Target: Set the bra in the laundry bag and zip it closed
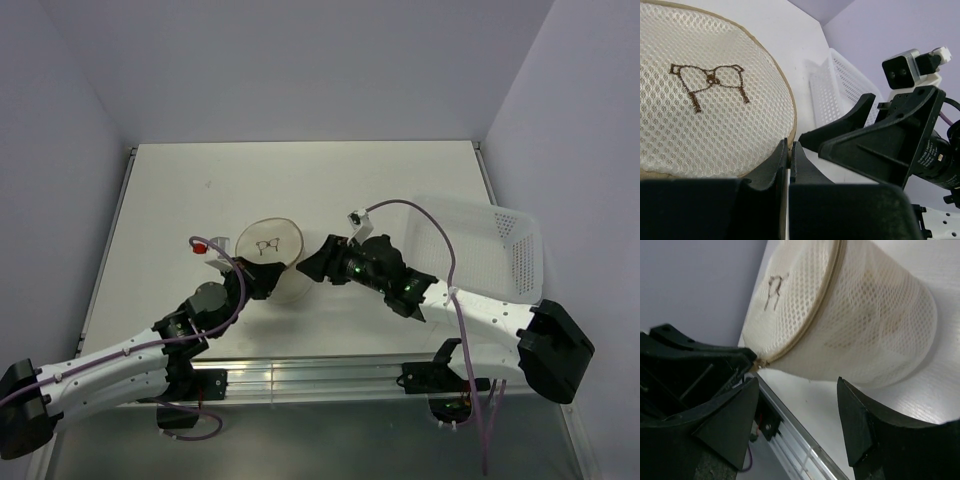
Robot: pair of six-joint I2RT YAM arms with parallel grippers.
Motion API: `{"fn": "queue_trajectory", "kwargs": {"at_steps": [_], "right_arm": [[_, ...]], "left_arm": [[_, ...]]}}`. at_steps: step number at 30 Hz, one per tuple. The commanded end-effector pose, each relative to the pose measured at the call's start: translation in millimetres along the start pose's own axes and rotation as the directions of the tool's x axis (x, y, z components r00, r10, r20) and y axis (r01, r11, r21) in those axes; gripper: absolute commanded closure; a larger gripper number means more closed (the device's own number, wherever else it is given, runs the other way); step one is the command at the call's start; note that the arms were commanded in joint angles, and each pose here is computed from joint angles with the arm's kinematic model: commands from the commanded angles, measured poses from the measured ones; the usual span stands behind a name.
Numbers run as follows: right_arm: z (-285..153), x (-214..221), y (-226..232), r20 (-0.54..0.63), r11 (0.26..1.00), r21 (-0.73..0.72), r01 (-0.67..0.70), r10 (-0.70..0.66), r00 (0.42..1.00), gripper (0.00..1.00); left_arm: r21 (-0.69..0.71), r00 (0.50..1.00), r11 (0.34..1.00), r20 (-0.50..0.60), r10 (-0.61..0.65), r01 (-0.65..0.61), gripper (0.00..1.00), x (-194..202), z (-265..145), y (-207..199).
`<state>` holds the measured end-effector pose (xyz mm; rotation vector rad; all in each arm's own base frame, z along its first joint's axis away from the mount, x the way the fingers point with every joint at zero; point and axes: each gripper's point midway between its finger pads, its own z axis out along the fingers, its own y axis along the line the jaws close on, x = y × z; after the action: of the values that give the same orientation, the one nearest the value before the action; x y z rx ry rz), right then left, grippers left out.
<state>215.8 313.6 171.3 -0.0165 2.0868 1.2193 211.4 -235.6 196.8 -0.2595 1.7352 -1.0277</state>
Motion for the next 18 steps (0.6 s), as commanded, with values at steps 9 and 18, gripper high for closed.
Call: {"fn": "queue_trajectory", "kwargs": {"at_steps": [9, 18], "right_arm": [[29.5, -45.1, 31.2, 0.149, 0.996, -0.065, -0.068, 0.077, 0.986, 0.46], [38.0, -60.9, 21.9, 0.18, 0.998, -0.014, -0.063, 0.065, 0.982, 1.0]], "left_arm": [[0.102, 0.998, 0.994, 0.027, -0.054, 0.05, 1.0, -14.2, -2.8, -29.1], [0.094, 0.999, 0.994, 0.024, -0.048, 0.045, 1.0, -13.5, -6.5, -24.8]]}}
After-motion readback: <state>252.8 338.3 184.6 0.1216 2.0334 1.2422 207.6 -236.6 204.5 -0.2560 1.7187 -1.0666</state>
